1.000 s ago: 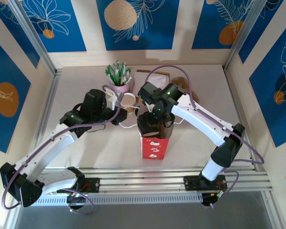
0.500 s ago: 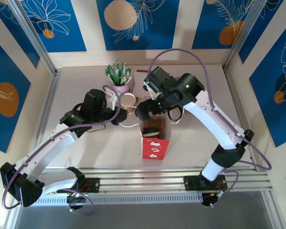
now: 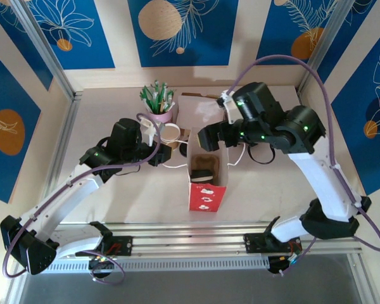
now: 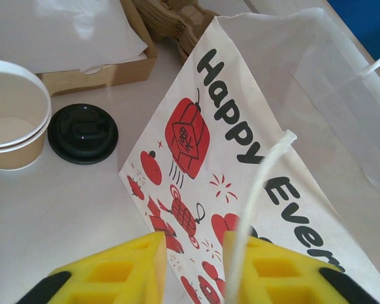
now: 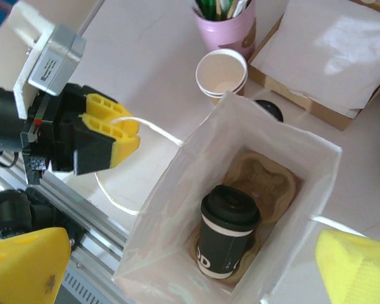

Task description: Pack the takeout coffee

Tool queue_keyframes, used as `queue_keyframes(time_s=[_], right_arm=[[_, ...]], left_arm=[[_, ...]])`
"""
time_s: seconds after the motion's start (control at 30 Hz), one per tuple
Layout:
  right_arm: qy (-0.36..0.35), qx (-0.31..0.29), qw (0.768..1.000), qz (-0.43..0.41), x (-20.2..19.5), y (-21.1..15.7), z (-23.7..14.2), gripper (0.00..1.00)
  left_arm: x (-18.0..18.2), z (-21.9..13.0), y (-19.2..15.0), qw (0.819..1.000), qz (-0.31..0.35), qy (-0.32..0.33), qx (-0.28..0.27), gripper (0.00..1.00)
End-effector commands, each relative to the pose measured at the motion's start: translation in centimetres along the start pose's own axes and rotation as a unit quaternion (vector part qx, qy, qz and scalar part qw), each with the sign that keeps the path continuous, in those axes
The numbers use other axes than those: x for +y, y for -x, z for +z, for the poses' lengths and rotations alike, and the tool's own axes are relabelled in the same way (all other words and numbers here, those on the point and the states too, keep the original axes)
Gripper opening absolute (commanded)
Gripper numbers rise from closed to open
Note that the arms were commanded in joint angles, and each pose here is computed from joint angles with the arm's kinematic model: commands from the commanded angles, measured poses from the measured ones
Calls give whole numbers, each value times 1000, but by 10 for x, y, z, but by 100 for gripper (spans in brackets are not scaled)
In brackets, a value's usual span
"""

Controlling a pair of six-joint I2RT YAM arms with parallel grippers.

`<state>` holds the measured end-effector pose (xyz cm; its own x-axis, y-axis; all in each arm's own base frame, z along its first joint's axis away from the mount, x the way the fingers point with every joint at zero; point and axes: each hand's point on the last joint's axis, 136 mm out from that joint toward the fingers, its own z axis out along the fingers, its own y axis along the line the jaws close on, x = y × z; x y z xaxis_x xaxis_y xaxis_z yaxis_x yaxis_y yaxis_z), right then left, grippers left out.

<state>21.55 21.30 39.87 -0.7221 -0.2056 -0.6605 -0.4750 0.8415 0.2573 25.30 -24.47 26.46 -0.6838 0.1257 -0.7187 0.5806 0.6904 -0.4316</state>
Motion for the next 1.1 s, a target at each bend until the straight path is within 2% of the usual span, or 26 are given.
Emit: queue_keyframes(time_s=[0.0,0.07,0.37,0.63,0.77,0.93,1.07], right_arm=[[28,-9,999,22,-3,1,3,99],[31,-6,999,37,-10,-3,6,99],[39,4,997,60,-26,-15,14,99],[11,19,998,63,-41,-25,21,99],[0,15,998,64,-48,-27,20,99],[-3,4,997,72,-54,-24,19,99],[8,2,998,67,-51,-22,20,96]], left_arm=[[0,-5,8,1000,8,-1,-18,34],[0,-8,12,1000,11,4,-24,39],[-6,-23,27,999,19,9,-43,50],[-14,-42,42,997,23,15,-66,60],[-9,-63,60,993,38,59,-96,72],[7,-77,95,982,51,125,-130,76],[32,-62,120,979,40,156,-129,77]])
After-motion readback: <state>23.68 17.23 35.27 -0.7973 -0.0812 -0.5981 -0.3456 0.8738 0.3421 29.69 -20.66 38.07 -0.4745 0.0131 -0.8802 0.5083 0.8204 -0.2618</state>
